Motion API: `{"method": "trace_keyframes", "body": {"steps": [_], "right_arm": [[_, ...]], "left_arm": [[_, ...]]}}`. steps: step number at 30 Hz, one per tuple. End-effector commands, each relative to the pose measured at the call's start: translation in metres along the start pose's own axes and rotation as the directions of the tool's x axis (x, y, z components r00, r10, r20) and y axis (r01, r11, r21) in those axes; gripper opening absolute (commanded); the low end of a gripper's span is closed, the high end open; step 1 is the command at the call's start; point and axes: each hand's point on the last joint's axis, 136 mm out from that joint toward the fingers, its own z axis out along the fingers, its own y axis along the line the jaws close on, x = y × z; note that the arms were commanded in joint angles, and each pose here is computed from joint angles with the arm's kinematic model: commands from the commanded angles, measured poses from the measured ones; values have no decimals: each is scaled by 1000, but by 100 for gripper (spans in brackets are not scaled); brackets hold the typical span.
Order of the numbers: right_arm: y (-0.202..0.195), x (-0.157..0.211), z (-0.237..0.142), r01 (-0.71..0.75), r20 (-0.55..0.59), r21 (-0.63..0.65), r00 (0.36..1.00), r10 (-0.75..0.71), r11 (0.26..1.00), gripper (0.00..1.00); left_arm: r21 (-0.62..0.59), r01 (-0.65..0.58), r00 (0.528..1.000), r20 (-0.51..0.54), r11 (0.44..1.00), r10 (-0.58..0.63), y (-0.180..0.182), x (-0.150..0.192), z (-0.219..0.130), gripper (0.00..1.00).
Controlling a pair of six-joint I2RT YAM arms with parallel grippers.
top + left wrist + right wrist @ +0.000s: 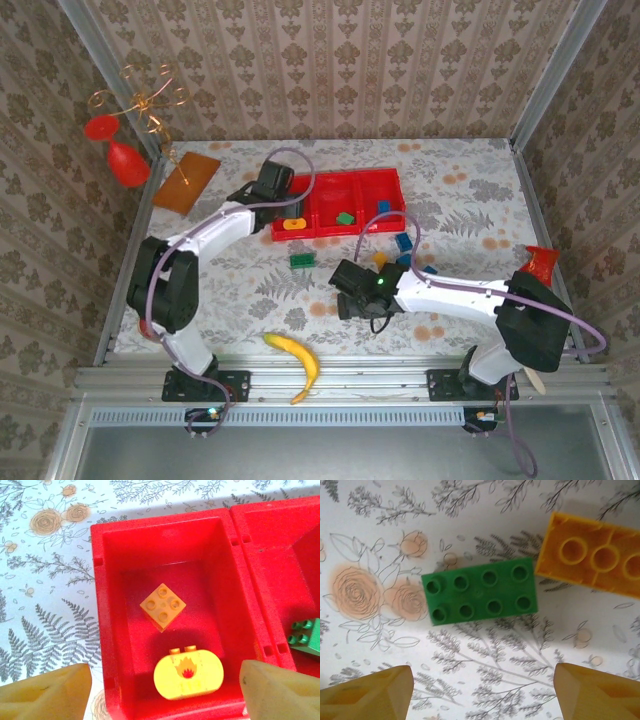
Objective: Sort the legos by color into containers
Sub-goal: Place the lego in the container, then pick up the lego from the bottom-center of the table.
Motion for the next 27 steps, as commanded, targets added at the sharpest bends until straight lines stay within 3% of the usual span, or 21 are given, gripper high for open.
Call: {"method": "trace_keyframes", "body": {"steps": [1,6,17,27], "right_arm": [[6,10,11,-56,-48,-8,997,56,998,76],[14,8,21,-47,-63,-6,997,47,999,76],[20,2,38,-8,-67,34,998,10,999,81],[27,-19,42,30,-15,75,999,-29,997,87]], "left_arm": [[32,49,999,22,998,-50,3,3,-10,86],[47,87,996,32,995,-89,8,14,-21,100],[31,177,981,75,984,-179,36,34,-51,100],[2,166,980,109,986,-165,48,42,-70,100]]}}
